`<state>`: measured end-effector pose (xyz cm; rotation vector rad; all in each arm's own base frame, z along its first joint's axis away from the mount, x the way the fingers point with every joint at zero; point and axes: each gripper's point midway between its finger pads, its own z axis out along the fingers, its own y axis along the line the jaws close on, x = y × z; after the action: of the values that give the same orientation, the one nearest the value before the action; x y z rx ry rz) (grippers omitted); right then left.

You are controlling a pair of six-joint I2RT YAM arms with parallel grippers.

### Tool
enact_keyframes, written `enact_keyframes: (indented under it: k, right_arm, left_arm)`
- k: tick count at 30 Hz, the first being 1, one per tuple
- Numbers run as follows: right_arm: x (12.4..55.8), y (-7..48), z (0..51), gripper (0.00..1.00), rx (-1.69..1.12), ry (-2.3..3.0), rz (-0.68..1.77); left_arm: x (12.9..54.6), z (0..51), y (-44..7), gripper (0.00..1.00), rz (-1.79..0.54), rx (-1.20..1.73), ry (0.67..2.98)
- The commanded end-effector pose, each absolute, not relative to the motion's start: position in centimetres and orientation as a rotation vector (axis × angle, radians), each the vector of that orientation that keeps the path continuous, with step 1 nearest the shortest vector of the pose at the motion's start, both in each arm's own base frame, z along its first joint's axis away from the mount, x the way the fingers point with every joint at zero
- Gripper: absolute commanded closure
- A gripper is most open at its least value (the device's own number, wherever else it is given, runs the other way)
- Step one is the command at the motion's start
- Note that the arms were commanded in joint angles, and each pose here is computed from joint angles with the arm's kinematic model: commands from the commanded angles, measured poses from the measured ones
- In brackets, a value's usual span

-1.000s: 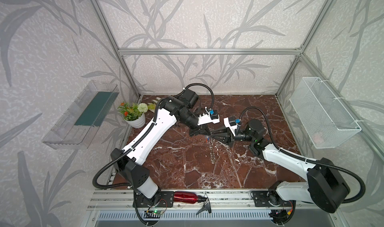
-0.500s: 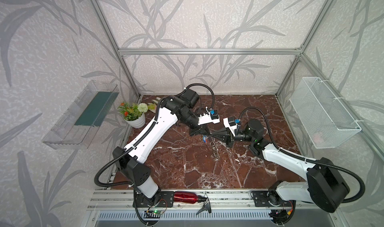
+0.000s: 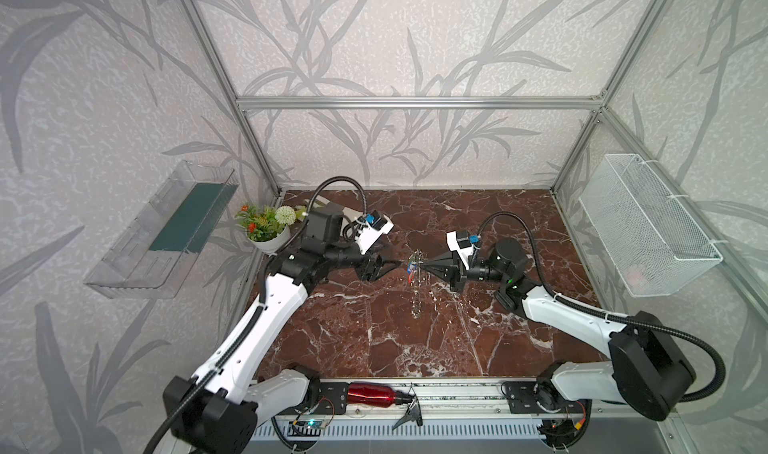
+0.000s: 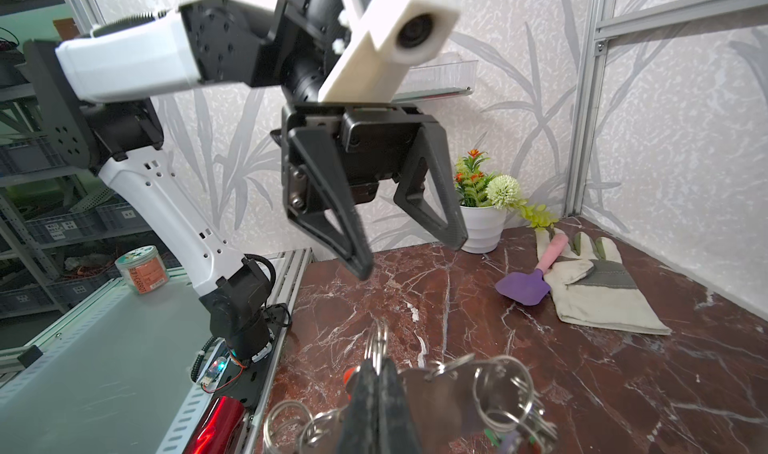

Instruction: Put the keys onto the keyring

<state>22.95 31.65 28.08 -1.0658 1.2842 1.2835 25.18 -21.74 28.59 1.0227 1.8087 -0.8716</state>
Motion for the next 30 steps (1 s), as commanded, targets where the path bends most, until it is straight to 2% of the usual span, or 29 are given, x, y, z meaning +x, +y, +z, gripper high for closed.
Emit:
enact_keyframes:
  k: [1,11,14,17,21,30]
  right_arm:
    - [22.2,31.6,30.4,1.0,-1.078,1.182,1.292]
    - [22.0,31.7,30.6,1.0,-1.08,1.174,1.32]
    - [22.1,31.7,30.6,1.0,-1.078,1.176,1.318]
    - [22.1,31.8,30.6,1.0,-1.079,1.176,1.319]
    - [22.3,31.9,30.6,1.0,-1.078,1.179,1.319]
    - [22.3,31.9,30.7,1.0,-1.072,1.178,1.323]
  left_arm:
    - [24.8,31.8,-23.1,0.24,-0.971,0.984,1.542]
    - [24.5,31.2,-24.7,0.44,-1.152,1.044,1.512]
    - [23.8,30.9,-25.1,0.55,-1.214,1.082,1.513]
    - [23.0,30.8,-25.2,0.57,-1.264,1.11,1.51]
    - [22.3,30.7,-25.0,0.52,-1.276,1.124,1.493]
    - [21.6,29.9,-25.4,0.6,-1.308,1.164,1.528]
